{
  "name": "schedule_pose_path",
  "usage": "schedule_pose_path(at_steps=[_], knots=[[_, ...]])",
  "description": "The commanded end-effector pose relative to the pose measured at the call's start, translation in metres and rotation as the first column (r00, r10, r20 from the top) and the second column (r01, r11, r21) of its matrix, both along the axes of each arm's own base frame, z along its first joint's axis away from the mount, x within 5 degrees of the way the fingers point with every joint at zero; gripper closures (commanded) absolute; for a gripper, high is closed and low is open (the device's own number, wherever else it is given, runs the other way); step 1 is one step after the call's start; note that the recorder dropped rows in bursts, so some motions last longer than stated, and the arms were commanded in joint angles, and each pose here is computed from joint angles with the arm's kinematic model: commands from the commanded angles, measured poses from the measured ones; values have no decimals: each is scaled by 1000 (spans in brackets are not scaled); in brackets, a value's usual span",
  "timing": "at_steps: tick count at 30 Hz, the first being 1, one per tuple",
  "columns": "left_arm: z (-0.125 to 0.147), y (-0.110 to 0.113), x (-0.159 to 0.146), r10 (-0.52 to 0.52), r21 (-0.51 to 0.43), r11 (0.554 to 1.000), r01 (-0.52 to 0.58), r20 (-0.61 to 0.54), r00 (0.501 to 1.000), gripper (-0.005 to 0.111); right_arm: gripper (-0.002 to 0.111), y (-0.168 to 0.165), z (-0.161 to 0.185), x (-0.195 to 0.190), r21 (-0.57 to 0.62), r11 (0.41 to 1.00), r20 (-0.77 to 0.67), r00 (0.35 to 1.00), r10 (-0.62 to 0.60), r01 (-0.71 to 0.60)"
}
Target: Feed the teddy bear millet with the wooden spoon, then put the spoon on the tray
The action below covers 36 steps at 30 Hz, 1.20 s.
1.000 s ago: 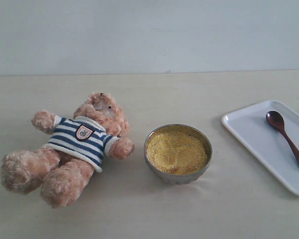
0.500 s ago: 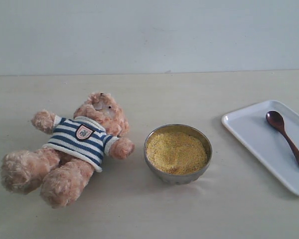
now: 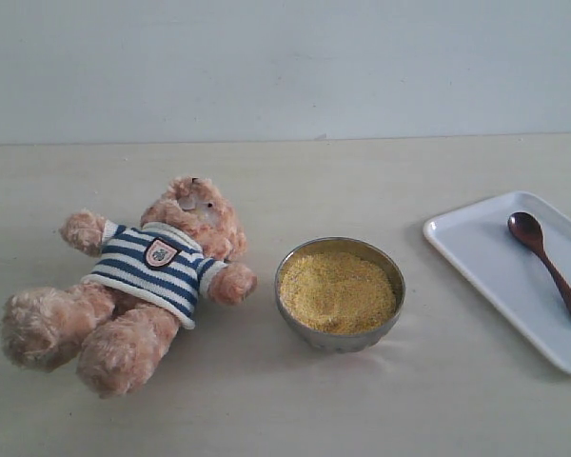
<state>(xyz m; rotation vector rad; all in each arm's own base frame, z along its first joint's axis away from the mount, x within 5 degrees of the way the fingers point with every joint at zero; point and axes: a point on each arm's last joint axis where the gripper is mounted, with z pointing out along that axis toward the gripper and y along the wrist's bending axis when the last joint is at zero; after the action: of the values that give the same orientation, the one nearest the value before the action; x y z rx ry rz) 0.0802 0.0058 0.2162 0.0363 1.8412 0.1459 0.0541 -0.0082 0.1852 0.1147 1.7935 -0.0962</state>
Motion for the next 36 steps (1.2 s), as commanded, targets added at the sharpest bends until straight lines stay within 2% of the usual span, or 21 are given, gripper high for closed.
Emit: schedule_pose_path(at_steps=[1, 4, 9, 16, 17, 19, 21, 22, 36], knots=[[-33, 3, -6, 17, 116, 993, -11, -53, 998, 102, 108, 0, 0, -1, -13, 1000, 0, 1000, -1, 1], [-34, 0, -11, -20, 161, 987, 30, -64, 998, 102, 108, 0, -1, -1, -11, 1000, -15, 1000, -2, 2], [-25, -1, -23, -28, 301, 954, 6, 70, 997, 102, 108, 0, -1, -1, -11, 1000, -15, 1000, -2, 2], [-23, 0, -25, -23, 324, 946, -9, 97, 995, 102, 108, 0, -1, -1, -11, 1000, -12, 1000, -2, 2], [-23, 0, -25, -13, 294, 956, -17, 101, 995, 102, 108, 0, -1, -1, -11, 1000, -12, 1000, -2, 2], [-23, 1, -25, 47, 83, 995, -58, 127, 991, 102, 108, 0, -1, -1, -11, 1000, -12, 1000, -2, 2], [-23, 2, -25, 115, -117, 988, -98, 143, 983, 102, 108, 0, -1, -1, -11, 1000, -12, 1000, -2, 2], [-23, 2, -25, 129, -154, 982, -106, 147, 981, 102, 108, 0, -1, -1, -11, 1000, -10, 1000, -1, 1], [-22, 3, -25, 134, -149, 983, -111, 151, 980, 102, 108, 0, -1, -1, -11, 1000, -11, 1000, -2, 1]])
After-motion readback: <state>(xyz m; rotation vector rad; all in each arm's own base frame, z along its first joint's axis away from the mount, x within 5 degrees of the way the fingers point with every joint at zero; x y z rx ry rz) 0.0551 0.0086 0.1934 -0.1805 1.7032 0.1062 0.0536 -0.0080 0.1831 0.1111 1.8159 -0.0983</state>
